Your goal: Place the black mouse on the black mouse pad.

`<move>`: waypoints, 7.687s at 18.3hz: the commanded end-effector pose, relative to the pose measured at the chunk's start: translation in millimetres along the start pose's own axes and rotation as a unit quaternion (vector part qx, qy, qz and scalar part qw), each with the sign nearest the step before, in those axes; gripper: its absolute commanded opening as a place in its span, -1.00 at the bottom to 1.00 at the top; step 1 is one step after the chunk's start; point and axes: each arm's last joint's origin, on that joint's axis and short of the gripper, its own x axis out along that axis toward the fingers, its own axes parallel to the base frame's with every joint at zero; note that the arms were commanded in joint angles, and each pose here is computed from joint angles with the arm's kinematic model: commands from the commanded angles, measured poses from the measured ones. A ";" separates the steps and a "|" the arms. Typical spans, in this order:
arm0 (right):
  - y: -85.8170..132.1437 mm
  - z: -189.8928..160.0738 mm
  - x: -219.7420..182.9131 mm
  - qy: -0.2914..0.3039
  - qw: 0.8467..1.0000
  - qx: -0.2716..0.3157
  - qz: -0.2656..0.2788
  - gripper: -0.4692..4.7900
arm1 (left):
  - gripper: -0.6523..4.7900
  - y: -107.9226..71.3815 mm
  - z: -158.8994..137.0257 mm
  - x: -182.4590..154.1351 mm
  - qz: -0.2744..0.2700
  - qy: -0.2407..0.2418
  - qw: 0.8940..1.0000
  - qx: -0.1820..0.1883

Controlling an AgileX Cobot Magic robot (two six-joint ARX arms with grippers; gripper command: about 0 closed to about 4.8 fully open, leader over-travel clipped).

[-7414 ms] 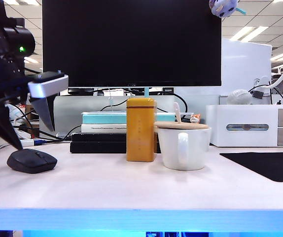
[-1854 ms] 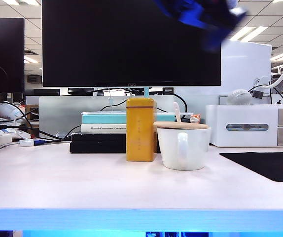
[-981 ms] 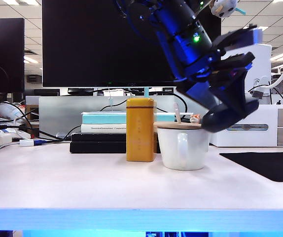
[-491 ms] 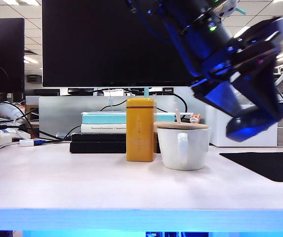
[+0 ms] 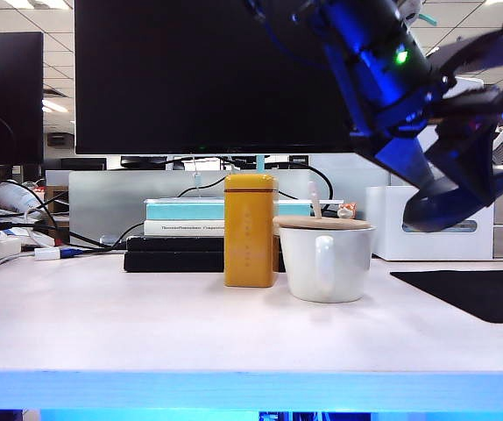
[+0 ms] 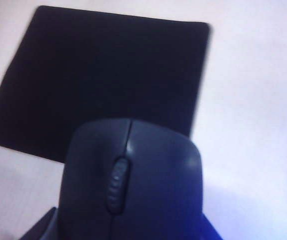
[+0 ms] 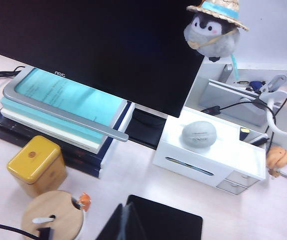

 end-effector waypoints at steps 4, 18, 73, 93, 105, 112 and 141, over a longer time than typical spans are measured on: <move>0.3 1.9 -3.5 -0.011 1.000 0.001 0.005 -0.84 | -0.55 -5.6 -16.2 -2.2 -0.035 0.084 0.995 0.038; 0.6 -0.4 -3.7 0.001 1.000 0.000 0.007 -0.84 | -0.55 -6.3 -18.4 -2.7 -0.038 0.095 0.994 0.034; 85.4 -141.9 138.3 0.340 0.858 -0.269 0.274 -0.84 | -0.78 24.1 -33.1 -390.4 0.080 -0.184 0.979 -0.043; 101.5 -227.9 199.2 0.351 0.809 -0.345 0.322 1.00 | -0.78 26.5 -31.9 -391.6 0.096 -0.190 0.976 -0.045; 101.5 -248.4 221.8 0.379 0.784 -0.356 0.339 1.00 | -0.78 27.2 -32.2 -391.8 0.108 -0.185 0.976 -0.046; 101.6 -250.2 226.9 0.381 0.787 -0.364 0.320 1.00 | -0.78 27.2 -32.2 -391.8 0.108 -0.185 0.976 -0.046; 25.6 -168.1 214.7 0.384 0.893 -0.187 0.143 0.34 | -0.78 27.4 -31.8 -391.8 0.107 -0.188 0.975 -0.056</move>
